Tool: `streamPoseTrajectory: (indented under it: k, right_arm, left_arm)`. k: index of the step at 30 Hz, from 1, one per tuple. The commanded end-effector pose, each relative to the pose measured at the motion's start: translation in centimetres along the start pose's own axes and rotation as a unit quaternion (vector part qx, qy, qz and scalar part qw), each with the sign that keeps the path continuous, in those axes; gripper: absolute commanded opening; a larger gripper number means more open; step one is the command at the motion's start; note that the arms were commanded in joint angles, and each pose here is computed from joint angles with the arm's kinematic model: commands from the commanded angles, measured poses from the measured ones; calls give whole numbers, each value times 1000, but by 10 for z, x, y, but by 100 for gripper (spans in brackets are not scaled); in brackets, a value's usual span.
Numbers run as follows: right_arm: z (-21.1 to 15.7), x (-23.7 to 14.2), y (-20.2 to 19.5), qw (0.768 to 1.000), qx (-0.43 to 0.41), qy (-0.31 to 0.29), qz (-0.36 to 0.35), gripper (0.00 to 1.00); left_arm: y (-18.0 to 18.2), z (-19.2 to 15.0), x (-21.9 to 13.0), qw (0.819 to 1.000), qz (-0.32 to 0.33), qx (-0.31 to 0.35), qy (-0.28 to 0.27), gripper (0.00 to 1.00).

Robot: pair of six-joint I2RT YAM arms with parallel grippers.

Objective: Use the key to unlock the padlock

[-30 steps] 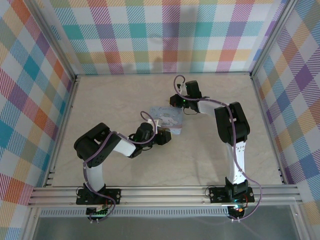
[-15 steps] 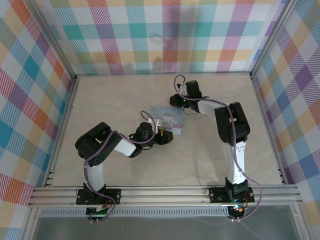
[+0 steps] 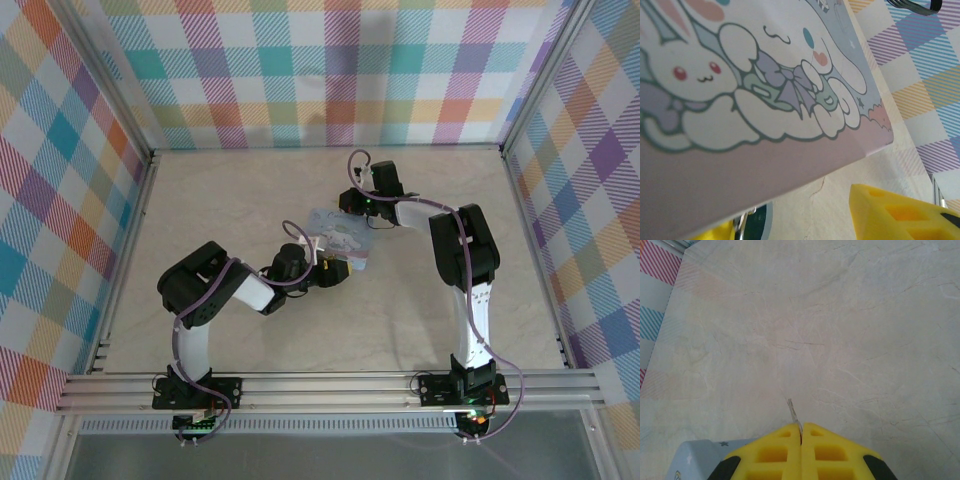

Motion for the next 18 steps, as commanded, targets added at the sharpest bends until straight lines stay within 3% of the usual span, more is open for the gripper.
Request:
streamPoseTrajectory:
  k: [1, 11, 18]
  right_arm:
    - [10, -18, 20, 1000, -14, -7, 9, 0]
    - [51, -65, 18, 995, -10, -80, -60, 0]
    - [30, -103, -25, 979, 34, -98, -175, 0]
  left_arm:
    - [8, -3, -3, 1000, 16, 0, 4, 56]
    - [7, -3, -7, 1000, 15, 5, 6, 54]
    - [6, -2, -8, 1000, 15, 7, 8, 54]
Point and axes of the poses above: each hand's point on the last joint's axis, 136 mm out from that joint toward the fingers, its own x axis out along the fingers, its own y axis along the line the jaws close on, z = x × y, the point moved 1 cm from there along -x, back along the fingers, and after that the axes turned 6 degrees about x, right-handed, at the moved point
